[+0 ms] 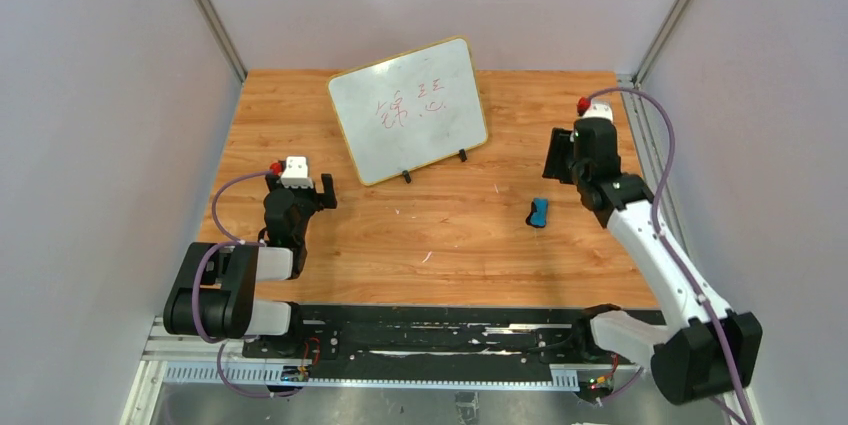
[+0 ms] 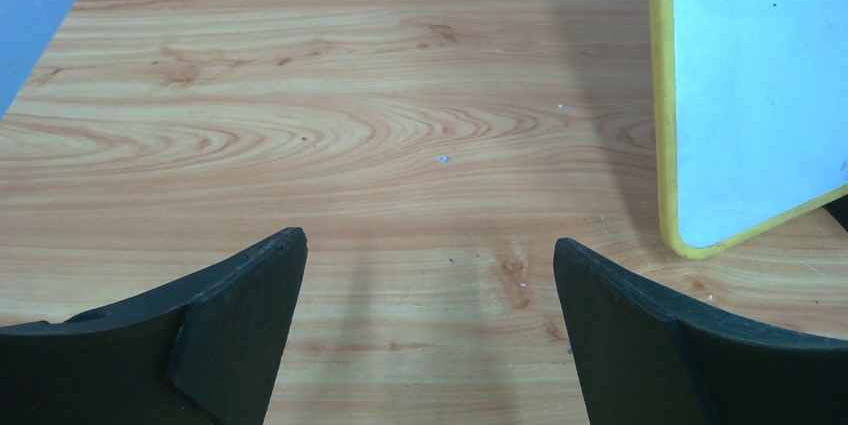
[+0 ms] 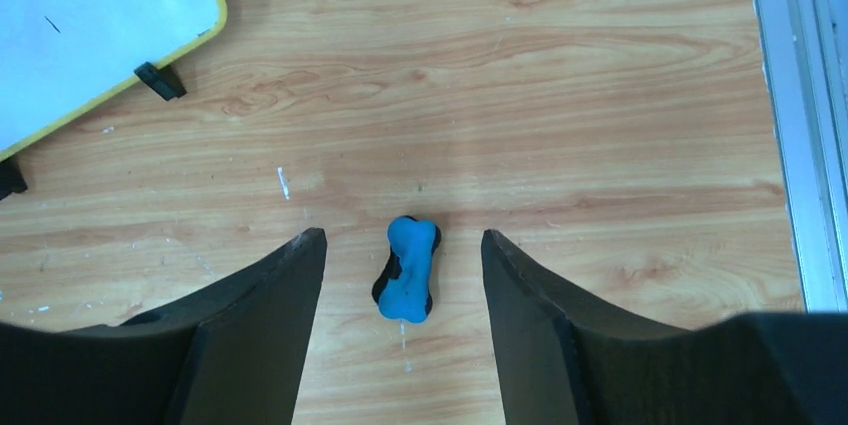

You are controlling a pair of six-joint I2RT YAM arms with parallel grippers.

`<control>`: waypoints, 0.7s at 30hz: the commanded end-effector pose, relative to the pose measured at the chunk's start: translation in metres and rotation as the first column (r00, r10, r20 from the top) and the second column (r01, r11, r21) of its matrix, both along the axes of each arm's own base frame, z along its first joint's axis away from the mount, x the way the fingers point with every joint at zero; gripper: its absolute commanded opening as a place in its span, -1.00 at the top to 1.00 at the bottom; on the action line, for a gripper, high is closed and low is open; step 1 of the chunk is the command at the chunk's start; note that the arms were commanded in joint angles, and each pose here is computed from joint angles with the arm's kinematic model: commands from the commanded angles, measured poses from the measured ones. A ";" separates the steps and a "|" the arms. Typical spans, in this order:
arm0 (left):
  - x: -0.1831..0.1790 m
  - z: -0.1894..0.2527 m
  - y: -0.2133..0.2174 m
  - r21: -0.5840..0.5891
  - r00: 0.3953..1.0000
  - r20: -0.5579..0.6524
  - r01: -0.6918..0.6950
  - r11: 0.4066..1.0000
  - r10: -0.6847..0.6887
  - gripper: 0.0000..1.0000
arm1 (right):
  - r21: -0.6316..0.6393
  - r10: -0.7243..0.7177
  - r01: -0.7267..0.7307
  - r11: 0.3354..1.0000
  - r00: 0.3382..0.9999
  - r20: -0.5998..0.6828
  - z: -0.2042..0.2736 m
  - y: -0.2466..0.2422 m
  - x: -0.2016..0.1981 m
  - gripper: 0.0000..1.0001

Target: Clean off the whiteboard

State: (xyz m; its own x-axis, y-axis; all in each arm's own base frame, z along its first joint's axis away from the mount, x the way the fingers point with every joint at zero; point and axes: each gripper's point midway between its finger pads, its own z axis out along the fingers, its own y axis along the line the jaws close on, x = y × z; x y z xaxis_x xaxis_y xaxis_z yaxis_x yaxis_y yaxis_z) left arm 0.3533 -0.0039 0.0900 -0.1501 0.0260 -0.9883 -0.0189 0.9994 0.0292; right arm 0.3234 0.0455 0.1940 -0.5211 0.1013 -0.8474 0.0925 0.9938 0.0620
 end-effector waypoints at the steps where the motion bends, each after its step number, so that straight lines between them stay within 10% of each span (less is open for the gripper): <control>1: 0.006 0.016 -0.004 0.020 0.998 0.052 0.023 1.000 -0.024 -0.96 | 0.021 0.008 -0.002 1.000 0.969 -0.249 -0.011 0.014 -0.010 -0.20; 21: 0.006 0.014 -0.006 0.019 0.998 0.055 0.034 0.999 -0.035 -0.96 | 0.014 -0.092 0.125 0.992 0.799 -0.594 -0.109 0.020 -0.010 -0.12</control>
